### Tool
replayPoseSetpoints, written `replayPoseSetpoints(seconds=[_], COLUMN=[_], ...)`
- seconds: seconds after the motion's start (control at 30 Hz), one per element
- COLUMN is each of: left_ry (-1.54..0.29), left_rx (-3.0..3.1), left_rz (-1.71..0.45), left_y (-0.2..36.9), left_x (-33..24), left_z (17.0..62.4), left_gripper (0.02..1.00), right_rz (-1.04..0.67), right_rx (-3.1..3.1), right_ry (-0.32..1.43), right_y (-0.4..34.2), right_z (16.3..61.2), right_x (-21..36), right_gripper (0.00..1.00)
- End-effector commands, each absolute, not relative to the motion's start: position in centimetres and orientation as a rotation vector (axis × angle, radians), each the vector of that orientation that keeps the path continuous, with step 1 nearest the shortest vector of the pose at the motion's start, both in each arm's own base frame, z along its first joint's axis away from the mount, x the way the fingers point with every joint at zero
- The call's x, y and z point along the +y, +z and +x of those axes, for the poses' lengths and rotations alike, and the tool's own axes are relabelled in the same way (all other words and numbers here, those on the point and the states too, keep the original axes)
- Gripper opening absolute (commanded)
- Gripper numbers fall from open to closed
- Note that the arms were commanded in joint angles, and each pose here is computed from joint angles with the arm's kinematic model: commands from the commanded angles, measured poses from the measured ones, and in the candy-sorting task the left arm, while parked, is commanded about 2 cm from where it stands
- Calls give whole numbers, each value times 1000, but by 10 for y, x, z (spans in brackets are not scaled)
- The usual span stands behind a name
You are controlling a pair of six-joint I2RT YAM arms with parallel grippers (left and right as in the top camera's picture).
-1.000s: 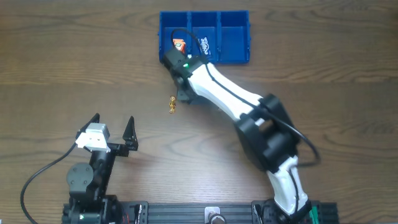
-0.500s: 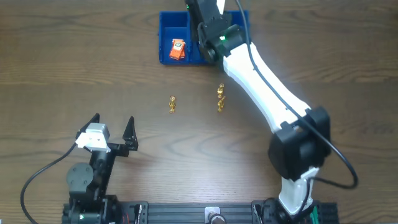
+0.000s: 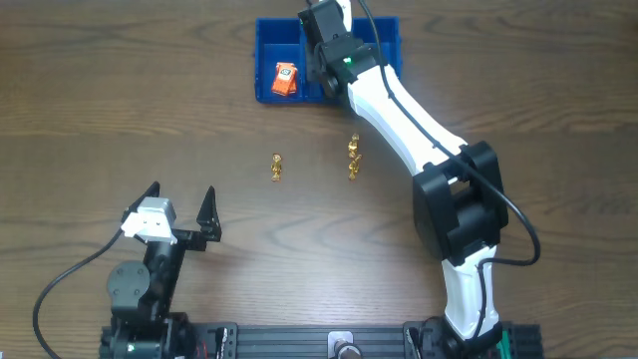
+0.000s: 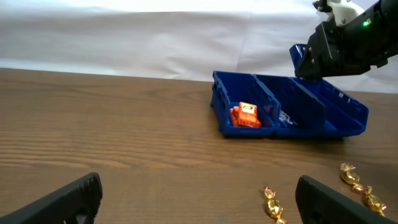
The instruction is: Sort Candies Into Trays
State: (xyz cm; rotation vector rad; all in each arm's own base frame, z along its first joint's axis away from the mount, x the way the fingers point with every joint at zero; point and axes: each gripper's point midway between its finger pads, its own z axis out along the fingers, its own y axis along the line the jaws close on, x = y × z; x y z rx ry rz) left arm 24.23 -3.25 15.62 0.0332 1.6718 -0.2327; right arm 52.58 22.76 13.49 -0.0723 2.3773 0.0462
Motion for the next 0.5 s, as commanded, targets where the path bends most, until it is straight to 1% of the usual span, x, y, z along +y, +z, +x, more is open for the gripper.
replayPoseSetpoints(seconds=[0.03, 0.1, 0.17, 0.23, 0.27, 0.3, 0.4, 0.43, 0.5], left_ry=[-243, -243, -243, -243, -243, -243, -243, -243, -243], left_rx=[1718, 1718, 1718, 1718, 1718, 1718, 1718, 1717, 1718], left_rz=[45, 45, 45, 45, 45, 45, 45, 45, 45], left_y=[140, 140, 140, 140, 140, 140, 140, 140, 140], left_x=[-35, -35, -35, -35, -35, -35, -35, -35, -35], left_z=[241, 241, 241, 241, 241, 241, 241, 241, 241], left_gripper=[998, 998, 998, 998, 998, 998, 998, 998, 998], right_rz=[-103, -108, -113, -113, -113, -126, -182, -218, -271], right_rx=[2403, 2403, 2403, 2402, 2398, 2387, 2378, 2392, 2446], right_ry=[70, 77, 75, 75, 79, 91, 116, 126, 136], right_y=[124, 124, 124, 130, 160, 181, 217, 224, 218], right_z=[525, 524, 524, 525, 523, 518, 496, 481, 451], right_x=[232, 234, 234, 235, 235, 240, 259, 270, 293], right_gripper=[636, 818, 976, 1000, 1000, 1000, 998, 1000, 1000])
